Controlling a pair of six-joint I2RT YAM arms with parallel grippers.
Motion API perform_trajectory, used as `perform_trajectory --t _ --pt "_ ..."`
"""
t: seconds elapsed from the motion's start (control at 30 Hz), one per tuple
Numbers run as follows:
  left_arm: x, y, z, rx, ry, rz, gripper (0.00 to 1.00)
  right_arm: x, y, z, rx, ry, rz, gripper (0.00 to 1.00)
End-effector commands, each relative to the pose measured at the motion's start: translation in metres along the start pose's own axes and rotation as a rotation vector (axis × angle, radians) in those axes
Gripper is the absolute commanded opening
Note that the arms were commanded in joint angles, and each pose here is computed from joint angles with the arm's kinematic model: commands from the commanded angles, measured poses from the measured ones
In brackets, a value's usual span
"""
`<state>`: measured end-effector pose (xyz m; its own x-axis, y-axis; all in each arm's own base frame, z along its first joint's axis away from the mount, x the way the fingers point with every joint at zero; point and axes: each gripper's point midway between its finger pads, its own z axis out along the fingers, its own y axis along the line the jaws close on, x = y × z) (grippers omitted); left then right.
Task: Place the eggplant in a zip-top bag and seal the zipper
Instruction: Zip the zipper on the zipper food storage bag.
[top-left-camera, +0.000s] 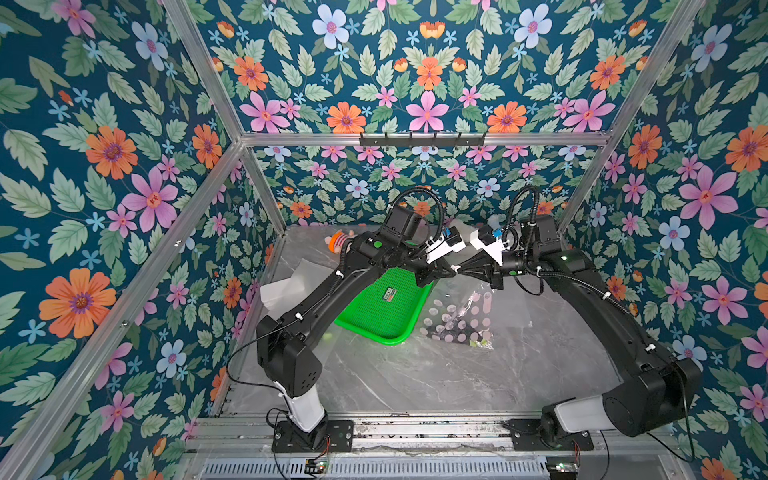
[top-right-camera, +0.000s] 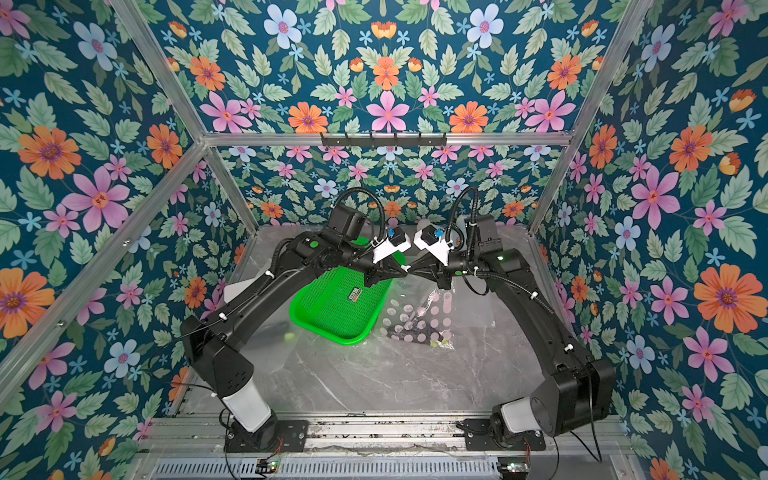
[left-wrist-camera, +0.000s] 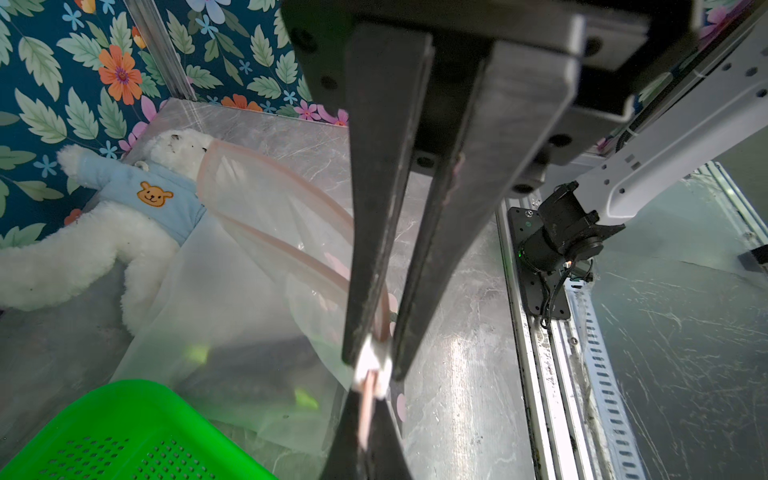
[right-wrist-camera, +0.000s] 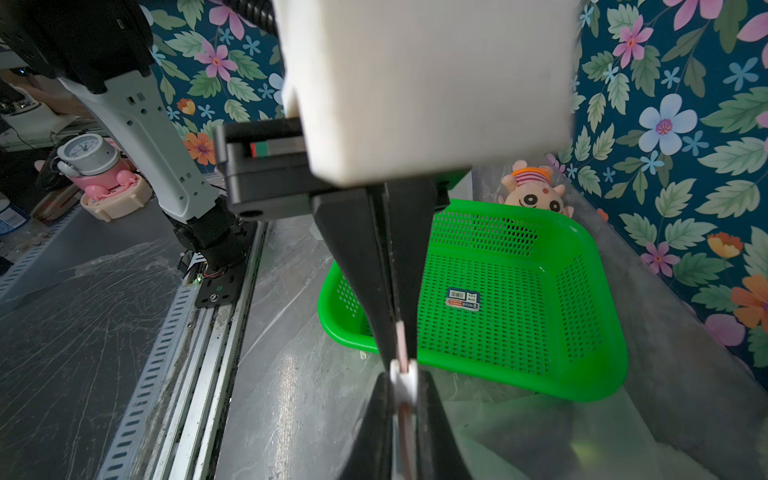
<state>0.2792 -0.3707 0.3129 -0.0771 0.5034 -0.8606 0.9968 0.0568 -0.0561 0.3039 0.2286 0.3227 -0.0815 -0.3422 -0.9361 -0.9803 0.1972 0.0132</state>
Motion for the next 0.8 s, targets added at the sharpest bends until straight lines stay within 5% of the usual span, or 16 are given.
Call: perform_trajectory --t 0.0,0.37,0.77 --pt "-0.017 0.007 -0.012 -0.052 -0.065 0.060 0.00 0.022 -0.005 -0.003 0.037 0.077 0.031 0.02" --pt "-0.010 0.031 -0.031 -0.200 -0.083 0.052 0.00 0.036 -0.017 -0.017 0.120 0.105 0.055 0.01" --pt "-0.002 0.087 -0.054 -0.448 -0.149 -0.016 0.00 0.057 -0.027 -0.053 0.364 0.128 0.059 0.01"
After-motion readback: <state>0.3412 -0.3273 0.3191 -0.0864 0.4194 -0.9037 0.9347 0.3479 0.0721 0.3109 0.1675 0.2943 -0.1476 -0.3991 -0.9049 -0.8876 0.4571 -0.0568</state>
